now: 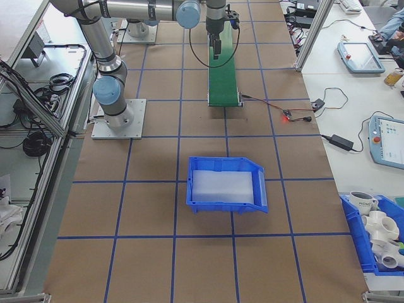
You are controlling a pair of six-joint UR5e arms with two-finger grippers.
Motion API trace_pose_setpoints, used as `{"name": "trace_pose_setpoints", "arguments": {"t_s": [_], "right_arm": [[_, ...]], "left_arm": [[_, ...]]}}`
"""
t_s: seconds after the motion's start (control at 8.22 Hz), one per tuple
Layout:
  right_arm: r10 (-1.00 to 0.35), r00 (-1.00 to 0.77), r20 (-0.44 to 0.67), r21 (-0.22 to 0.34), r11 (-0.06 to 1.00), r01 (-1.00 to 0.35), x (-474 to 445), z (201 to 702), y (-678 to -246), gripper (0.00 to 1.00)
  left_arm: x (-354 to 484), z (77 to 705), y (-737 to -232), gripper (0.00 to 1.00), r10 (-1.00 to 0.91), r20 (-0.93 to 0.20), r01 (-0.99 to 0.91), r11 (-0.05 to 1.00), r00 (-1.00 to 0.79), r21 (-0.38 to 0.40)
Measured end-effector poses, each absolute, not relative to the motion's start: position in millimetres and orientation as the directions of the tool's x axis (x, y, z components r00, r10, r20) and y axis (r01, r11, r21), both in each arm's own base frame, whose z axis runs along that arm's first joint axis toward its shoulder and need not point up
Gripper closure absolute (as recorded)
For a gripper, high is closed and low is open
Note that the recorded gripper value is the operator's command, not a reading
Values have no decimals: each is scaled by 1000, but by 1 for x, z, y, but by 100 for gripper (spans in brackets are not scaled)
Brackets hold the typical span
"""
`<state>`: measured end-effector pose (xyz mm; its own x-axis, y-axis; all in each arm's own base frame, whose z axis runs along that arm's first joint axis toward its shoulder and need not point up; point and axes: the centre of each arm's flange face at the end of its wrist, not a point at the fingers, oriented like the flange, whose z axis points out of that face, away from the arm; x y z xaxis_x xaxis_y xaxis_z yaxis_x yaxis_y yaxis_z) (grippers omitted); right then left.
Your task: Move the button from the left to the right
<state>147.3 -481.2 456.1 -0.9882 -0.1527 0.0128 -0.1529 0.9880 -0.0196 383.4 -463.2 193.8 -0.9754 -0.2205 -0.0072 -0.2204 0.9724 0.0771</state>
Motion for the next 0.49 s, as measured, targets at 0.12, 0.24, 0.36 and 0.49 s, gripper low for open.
{"name": "trace_pose_setpoints", "arguments": {"t_s": [0.12, 0.24, 0.36, 0.49], "right_arm": [[-153, -988, 13, -19, 988, -153, 147, 456, -481, 0], [-153, -988, 13, -19, 988, -153, 147, 456, -481, 0], [-153, -988, 13, -19, 988, -153, 147, 456, -481, 0], [-153, -988, 13, -19, 988, -153, 147, 456, -481, 0]], "left_arm": [[384, 186, -463, 36, -215, -2, -214, 973, -977, 90], [385, 182, -463, 82, -208, 0, -207, 974, -978, 96], [386, 180, -464, 100, -204, 0, -203, 974, -979, 96], [386, 179, -464, 100, -202, 1, -201, 975, -979, 96]]}}
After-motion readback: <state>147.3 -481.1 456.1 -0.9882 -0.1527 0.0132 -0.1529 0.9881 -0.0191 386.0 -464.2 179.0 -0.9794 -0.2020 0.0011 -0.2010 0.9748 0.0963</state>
